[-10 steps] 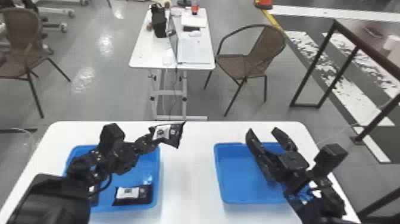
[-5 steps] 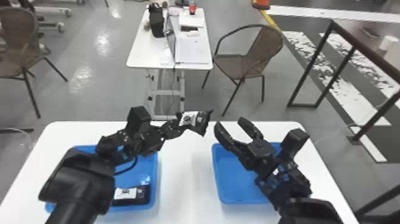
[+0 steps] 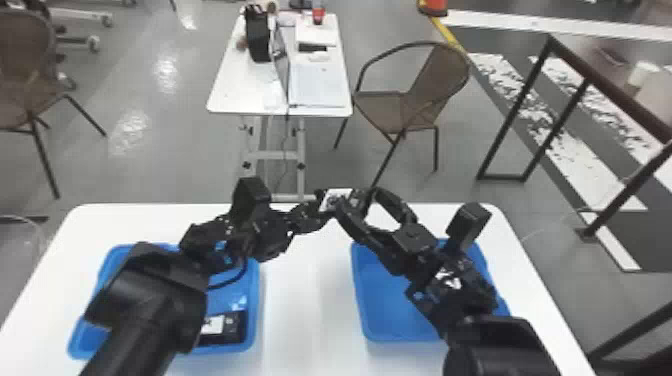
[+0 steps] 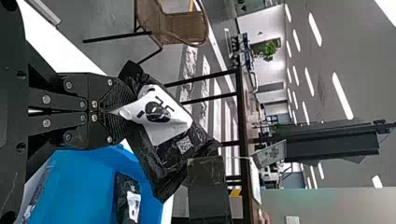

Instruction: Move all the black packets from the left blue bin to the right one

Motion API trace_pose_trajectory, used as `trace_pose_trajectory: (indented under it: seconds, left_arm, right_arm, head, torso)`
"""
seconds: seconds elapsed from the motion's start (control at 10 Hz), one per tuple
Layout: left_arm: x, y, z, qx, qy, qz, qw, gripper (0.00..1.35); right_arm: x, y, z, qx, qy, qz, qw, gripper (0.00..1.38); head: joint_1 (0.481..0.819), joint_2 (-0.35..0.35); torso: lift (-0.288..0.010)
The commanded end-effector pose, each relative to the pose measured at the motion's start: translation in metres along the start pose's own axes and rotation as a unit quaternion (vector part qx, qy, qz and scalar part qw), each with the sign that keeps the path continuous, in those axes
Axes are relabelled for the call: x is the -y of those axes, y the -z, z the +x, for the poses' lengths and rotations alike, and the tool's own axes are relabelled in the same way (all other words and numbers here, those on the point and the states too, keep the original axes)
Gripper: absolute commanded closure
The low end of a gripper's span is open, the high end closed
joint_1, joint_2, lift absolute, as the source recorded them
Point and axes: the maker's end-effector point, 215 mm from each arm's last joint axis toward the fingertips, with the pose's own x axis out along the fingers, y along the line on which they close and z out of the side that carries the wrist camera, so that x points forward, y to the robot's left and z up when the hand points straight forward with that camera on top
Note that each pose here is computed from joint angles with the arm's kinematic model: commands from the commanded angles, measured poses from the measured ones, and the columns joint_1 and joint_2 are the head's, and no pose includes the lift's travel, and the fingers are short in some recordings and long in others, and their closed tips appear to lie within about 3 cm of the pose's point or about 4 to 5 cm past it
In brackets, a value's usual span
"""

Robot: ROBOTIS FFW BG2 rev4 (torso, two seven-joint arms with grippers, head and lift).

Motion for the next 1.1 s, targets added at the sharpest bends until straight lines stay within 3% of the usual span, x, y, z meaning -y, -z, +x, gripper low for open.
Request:
trace_pose_trajectory:
  seconds: [0.0, 0.1, 0.2, 0.3, 0.6, 0.8, 0.9, 1.0]
  left_arm:
    - [0.004, -0.004, 0.005, 0.002, 0.006, 0.003, 1.0000, 1.22]
    - [0.003, -0.005, 0.005, 0.004, 0.005, 0.001, 1.0000, 1.22]
    - [0.003, -0.006, 0.005, 0.007, 0.004, -0.002, 1.0000, 1.22]
    - [0.005, -0.008, 0.007, 0.010, 0.005, -0.004, 0.9999, 1.22]
    - [0.006, -0.008, 0.007, 0.012, 0.005, -0.008, 0.9999, 1.22]
    - [0.005, -0.007, 0.006, 0.013, 0.002, -0.010, 0.9999, 1.22]
    - [0.005, 0.000, 0.003, 0.011, -0.008, -0.021, 0.9997, 1.13]
    - [0.002, 0.009, -0.003, 0.015, -0.027, -0.043, 0.9986, 0.88]
  right_arm:
    - [-0.010, 0.004, 0.005, -0.003, -0.010, 0.006, 1.000, 0.22]
    - [-0.014, 0.010, 0.007, -0.011, -0.016, 0.010, 1.000, 0.27]
    - [-0.017, 0.018, 0.010, -0.019, -0.019, 0.016, 1.000, 0.52]
    - [-0.017, 0.022, 0.013, -0.028, -0.020, 0.017, 0.999, 0.86]
    - [-0.014, 0.018, 0.015, -0.024, -0.015, 0.011, 1.000, 1.29]
    - [-0.012, 0.012, 0.014, -0.009, -0.010, 0.007, 1.000, 1.28]
    - [-0.009, 0.011, 0.013, -0.005, -0.006, 0.014, 1.000, 1.28]
    - [-0.004, 0.010, 0.012, 0.001, -0.001, 0.017, 1.000, 1.28]
  head:
    - [0.695, -0.132]
    - [0.695, -0.131]
    - [0.695, -0.125]
    - [0.695, -0.118]
    - [0.695, -0.116]
    - [0.695, -0.118]
    - [0.695, -0.119]
    - [0.695, -0.117]
  torso:
    - [0.000]
    - [0.000]
    - [0.000]
    - [0.000]
    - [0.000]
    - [0.000]
    - [0.000]
    - [0.000]
